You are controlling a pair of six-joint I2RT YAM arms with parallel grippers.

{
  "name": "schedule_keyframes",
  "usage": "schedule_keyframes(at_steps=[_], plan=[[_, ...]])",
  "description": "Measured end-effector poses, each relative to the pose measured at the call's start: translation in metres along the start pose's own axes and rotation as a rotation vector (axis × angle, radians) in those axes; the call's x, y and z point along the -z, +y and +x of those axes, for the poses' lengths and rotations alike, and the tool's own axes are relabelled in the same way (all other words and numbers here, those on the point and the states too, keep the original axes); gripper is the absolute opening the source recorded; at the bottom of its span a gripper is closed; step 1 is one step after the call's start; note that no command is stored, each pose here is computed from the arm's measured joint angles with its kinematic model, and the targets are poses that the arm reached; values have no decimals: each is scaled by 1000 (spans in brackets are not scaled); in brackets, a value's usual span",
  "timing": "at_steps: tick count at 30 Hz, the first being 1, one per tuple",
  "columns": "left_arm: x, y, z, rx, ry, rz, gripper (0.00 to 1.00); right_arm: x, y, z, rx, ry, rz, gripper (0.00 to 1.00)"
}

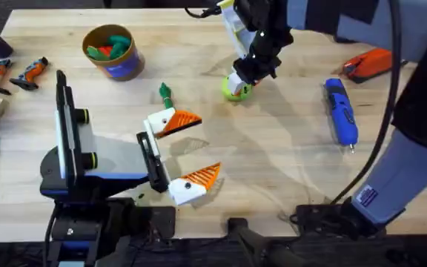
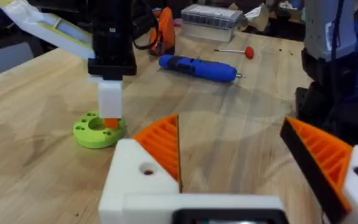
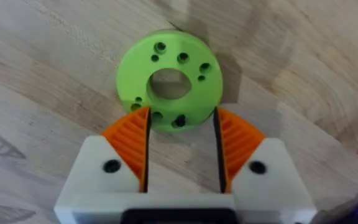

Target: Pick up the gripper from the table and insert it into the empty holder that is missing its gripper. Then pick up a screw, insert it into the mounting hole, and use the screwdriver to tighten it. Finally, clean up the table by picking up the vegetable and placing it into the bucket.

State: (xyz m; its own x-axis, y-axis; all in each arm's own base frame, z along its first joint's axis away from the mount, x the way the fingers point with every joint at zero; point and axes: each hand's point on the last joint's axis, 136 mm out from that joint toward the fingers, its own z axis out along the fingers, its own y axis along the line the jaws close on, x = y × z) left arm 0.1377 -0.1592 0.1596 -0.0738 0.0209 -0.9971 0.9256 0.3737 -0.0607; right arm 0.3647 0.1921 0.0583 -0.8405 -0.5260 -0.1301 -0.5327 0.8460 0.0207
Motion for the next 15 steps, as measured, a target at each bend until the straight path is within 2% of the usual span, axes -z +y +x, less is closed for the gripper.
schedule_keyframes(at_steps=[8,15], plan=[[0,0,0,0,0,0,985,0,2,-1,13,-1,20,470],[0,0,0,0,0,0,985,0,2,-1,17,-1,31,352]])
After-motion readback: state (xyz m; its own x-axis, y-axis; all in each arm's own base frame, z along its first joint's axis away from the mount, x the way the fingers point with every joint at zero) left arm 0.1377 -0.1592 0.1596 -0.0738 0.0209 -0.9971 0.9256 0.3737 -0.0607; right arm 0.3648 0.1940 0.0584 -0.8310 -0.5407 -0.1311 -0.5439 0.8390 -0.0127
